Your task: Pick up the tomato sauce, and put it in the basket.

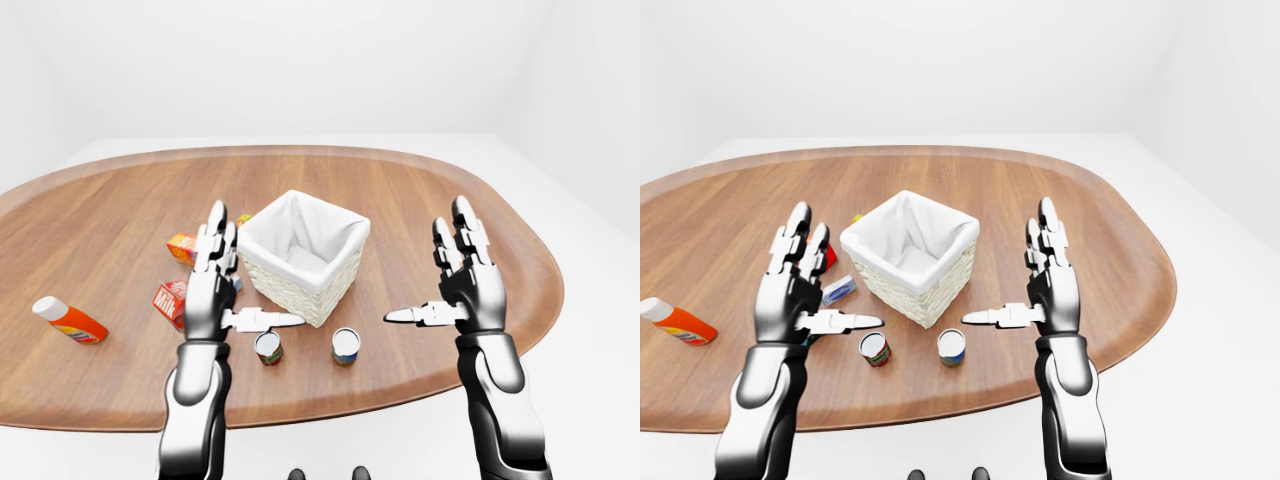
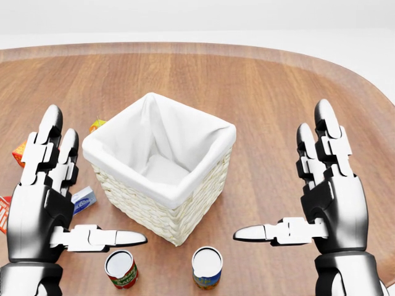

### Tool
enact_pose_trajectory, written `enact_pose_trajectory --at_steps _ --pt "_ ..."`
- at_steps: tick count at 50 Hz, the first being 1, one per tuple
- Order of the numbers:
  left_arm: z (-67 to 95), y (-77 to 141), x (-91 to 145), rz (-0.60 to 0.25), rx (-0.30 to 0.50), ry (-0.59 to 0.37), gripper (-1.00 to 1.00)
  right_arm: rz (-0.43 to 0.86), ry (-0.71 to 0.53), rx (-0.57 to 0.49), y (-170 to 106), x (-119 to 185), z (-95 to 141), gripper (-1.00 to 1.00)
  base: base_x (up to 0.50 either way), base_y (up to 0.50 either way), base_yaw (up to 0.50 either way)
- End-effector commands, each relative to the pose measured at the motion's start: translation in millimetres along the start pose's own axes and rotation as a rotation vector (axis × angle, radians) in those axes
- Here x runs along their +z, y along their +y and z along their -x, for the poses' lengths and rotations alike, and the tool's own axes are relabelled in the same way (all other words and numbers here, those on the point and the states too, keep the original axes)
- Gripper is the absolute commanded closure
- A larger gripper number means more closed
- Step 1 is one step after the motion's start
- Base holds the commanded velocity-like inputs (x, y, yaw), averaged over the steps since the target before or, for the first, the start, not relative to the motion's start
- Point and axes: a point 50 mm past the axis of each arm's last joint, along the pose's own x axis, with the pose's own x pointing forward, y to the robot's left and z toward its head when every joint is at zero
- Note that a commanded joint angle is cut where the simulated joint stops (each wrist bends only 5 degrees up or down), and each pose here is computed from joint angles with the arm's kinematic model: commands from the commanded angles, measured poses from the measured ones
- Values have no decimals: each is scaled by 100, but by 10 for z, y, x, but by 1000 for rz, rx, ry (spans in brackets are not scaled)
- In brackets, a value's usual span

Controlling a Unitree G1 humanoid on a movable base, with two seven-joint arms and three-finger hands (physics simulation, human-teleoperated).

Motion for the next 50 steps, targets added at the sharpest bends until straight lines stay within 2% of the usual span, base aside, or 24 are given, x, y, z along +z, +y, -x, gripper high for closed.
enact_pose_trajectory --at_steps 1,24,50 --pt "1 3 -107 5 2 46 -97 -3 -3 -3 -4 6 0 -100 0 0 0" --pt "12 12 -392 36 4 164 -97 -2 2 -3 -4 -4 0 -100 0 0 0" --pt "69 -2 -563 46 0 241 -96 1 -6 -13 -36 3 -39 -100 0 0 0"
